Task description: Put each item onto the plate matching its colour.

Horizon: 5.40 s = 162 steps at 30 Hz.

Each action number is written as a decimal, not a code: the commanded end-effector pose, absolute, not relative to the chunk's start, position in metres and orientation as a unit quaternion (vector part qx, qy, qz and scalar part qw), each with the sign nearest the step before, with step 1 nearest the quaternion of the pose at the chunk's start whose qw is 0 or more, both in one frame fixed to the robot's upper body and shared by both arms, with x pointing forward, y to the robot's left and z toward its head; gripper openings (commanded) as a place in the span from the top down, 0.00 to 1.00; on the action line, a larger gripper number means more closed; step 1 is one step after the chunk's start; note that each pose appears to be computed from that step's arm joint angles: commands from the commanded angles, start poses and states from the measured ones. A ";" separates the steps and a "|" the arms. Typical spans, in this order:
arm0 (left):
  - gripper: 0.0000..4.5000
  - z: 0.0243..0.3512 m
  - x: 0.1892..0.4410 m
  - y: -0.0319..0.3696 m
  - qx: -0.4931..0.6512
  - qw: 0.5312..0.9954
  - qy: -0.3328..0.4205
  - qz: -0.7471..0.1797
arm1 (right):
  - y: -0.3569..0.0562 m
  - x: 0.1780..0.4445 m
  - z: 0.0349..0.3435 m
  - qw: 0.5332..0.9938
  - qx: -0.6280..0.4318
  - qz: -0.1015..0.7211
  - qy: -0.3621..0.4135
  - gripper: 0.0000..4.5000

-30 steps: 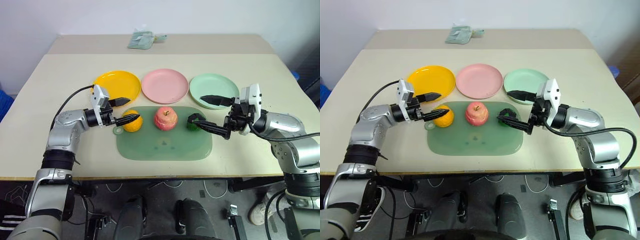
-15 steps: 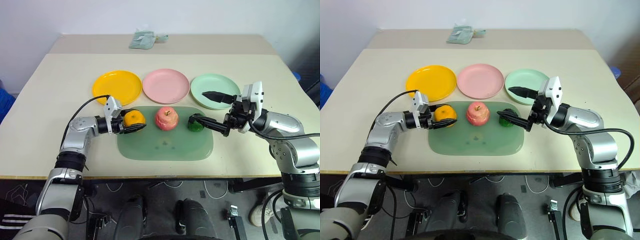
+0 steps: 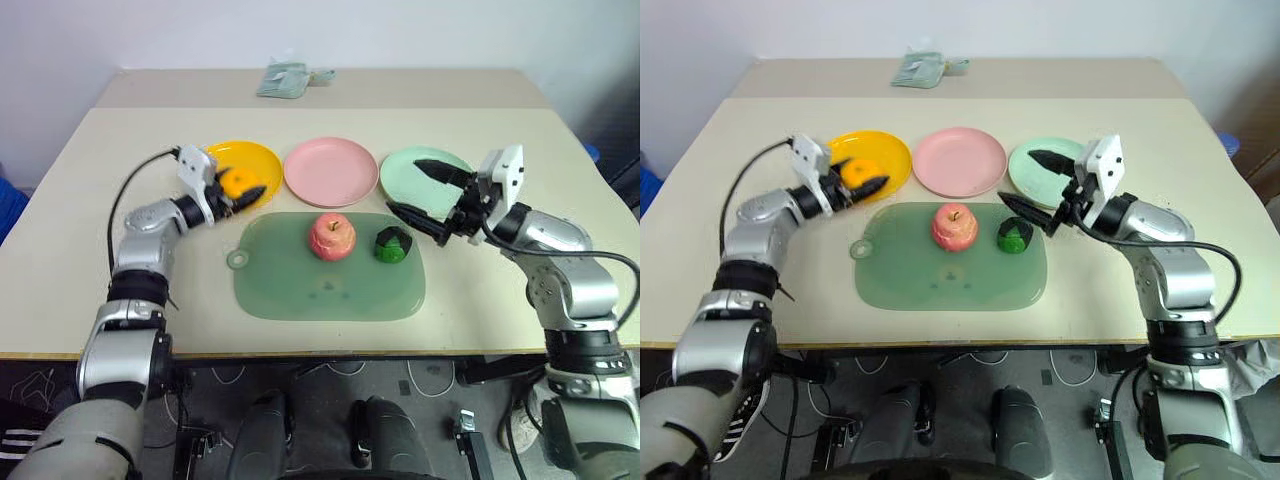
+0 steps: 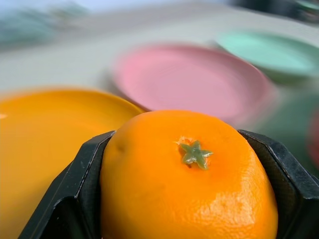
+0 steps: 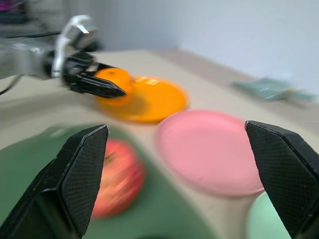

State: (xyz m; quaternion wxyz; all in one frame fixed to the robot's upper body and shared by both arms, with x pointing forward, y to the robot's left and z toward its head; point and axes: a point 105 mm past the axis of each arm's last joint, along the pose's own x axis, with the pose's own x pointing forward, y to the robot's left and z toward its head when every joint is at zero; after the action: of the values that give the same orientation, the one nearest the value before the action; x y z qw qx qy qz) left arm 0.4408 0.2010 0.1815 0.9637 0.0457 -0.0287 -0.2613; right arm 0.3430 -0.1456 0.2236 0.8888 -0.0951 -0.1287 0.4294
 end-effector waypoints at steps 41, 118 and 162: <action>0.00 0.166 0.365 0.089 0.039 0.800 -0.048 -0.597 | -0.124 0.318 0.211 0.844 -0.105 0.515 -0.108 0.00; 0.01 0.199 0.340 0.136 0.044 0.781 -0.068 -0.619 | -0.154 0.349 0.155 0.887 -0.189 0.421 0.022 0.00; 0.00 0.191 0.328 0.164 0.055 0.868 -0.079 -0.488 | -0.183 0.442 0.191 0.962 -0.157 0.221 -0.042 0.37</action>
State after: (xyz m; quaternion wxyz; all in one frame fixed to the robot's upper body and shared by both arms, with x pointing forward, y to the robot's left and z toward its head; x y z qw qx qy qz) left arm 0.3311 0.1643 0.1800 0.8700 0.0338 -0.0579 -0.4884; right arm 0.4378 -0.1837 0.1674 0.9625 -0.1483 -0.0038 0.2271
